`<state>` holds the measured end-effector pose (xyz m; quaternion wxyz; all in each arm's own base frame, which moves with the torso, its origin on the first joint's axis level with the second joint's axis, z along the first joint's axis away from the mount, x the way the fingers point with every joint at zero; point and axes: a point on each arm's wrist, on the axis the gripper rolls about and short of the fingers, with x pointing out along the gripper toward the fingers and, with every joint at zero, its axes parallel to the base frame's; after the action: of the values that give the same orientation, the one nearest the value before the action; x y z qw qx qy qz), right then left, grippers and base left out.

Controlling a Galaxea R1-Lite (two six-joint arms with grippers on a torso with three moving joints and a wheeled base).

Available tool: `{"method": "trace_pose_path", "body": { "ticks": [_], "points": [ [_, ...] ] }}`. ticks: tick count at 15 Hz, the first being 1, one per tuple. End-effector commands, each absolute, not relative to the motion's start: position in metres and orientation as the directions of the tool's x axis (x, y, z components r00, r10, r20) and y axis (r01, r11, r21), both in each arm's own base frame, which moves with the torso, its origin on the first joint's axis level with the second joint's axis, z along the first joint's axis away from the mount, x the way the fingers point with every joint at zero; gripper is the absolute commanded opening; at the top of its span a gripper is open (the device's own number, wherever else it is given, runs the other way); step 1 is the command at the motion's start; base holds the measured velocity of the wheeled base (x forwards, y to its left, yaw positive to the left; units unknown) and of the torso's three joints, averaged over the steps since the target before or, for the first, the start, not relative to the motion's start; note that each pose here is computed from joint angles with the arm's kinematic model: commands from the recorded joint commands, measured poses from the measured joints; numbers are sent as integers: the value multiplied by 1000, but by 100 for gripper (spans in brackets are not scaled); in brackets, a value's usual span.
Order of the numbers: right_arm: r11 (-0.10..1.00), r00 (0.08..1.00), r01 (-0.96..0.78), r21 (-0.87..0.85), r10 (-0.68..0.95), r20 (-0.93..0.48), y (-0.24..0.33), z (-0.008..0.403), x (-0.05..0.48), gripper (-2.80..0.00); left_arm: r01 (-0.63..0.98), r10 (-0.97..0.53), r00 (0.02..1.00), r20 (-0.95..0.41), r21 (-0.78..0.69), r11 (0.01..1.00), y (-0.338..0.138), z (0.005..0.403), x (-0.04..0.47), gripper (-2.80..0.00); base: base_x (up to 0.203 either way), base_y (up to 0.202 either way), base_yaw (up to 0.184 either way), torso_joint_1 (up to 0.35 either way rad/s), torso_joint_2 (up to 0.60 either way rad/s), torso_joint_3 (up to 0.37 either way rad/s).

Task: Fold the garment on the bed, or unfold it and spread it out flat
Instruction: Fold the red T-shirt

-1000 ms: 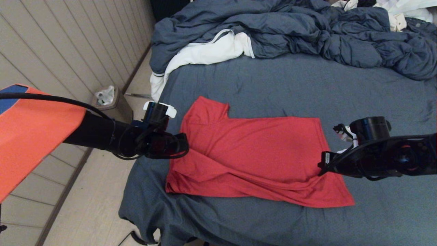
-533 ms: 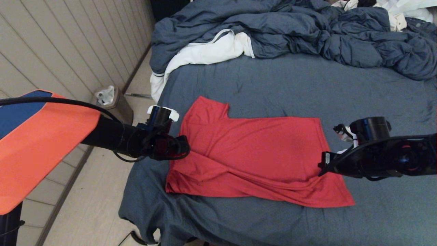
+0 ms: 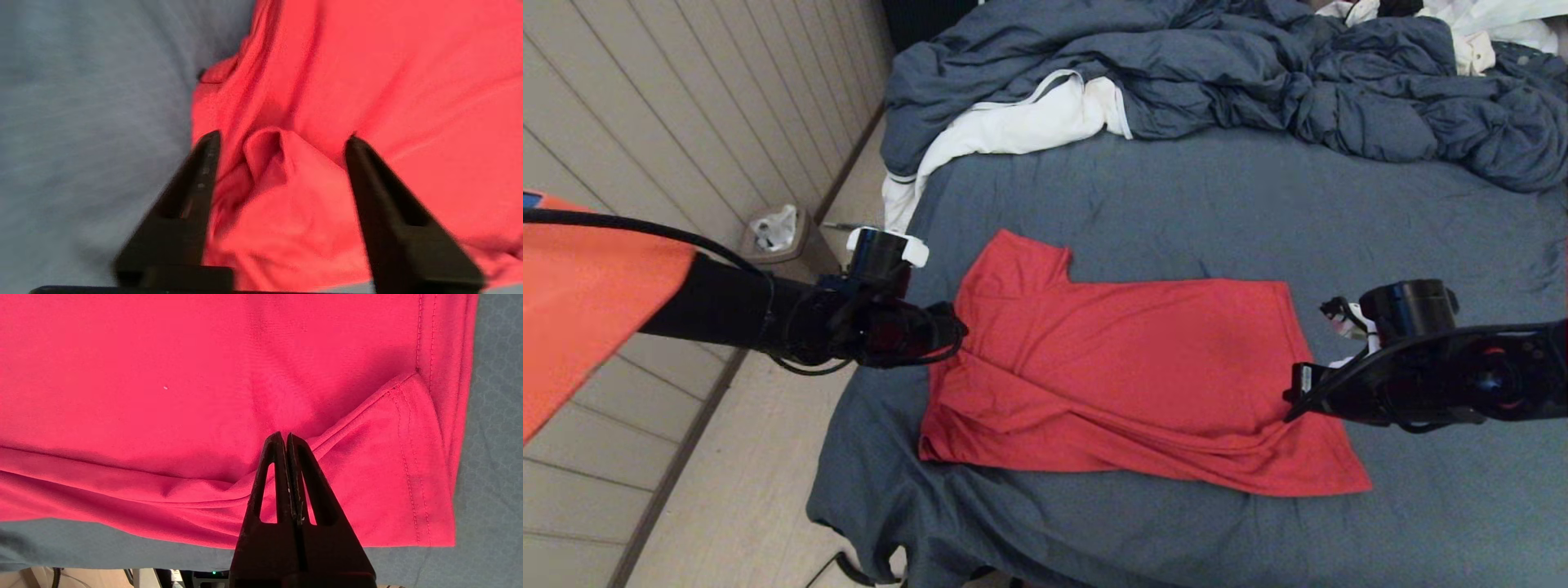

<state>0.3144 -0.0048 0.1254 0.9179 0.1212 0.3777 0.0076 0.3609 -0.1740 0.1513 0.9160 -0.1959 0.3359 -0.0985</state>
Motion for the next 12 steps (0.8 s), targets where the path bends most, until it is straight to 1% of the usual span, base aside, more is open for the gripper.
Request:
{"method": "trace_pose_path", "body": {
  "ticks": [1,3,6,9,12],
  "points": [
    [970,717,77,230,106,-689,-5,126,314,-280,55,-316,772,-551,-437,898,-160,173,335,0,0,0,0,0,0,0],
    [970,718,78,230,105,-688,-5,127,314,-280,33,-302,745,-594,-420,907,-153,162,322,0,0,0,0,0,0,0],
    [970,715,78,230,106,-691,-5,125,315,-280,-10,-272,689,-672,-385,923,-145,132,311,0,0,0,0,0,0,0],
    [970,709,80,229,107,-697,-5,123,313,-280,6,-277,710,-648,-387,922,-147,112,315,0,0,0,0,0,0,0],
    [970,706,76,229,110,-699,-3,120,313,-280,20,-276,679,-680,-359,933,-151,98,311,0,0,0,0,0,0,0]
  ]
}}
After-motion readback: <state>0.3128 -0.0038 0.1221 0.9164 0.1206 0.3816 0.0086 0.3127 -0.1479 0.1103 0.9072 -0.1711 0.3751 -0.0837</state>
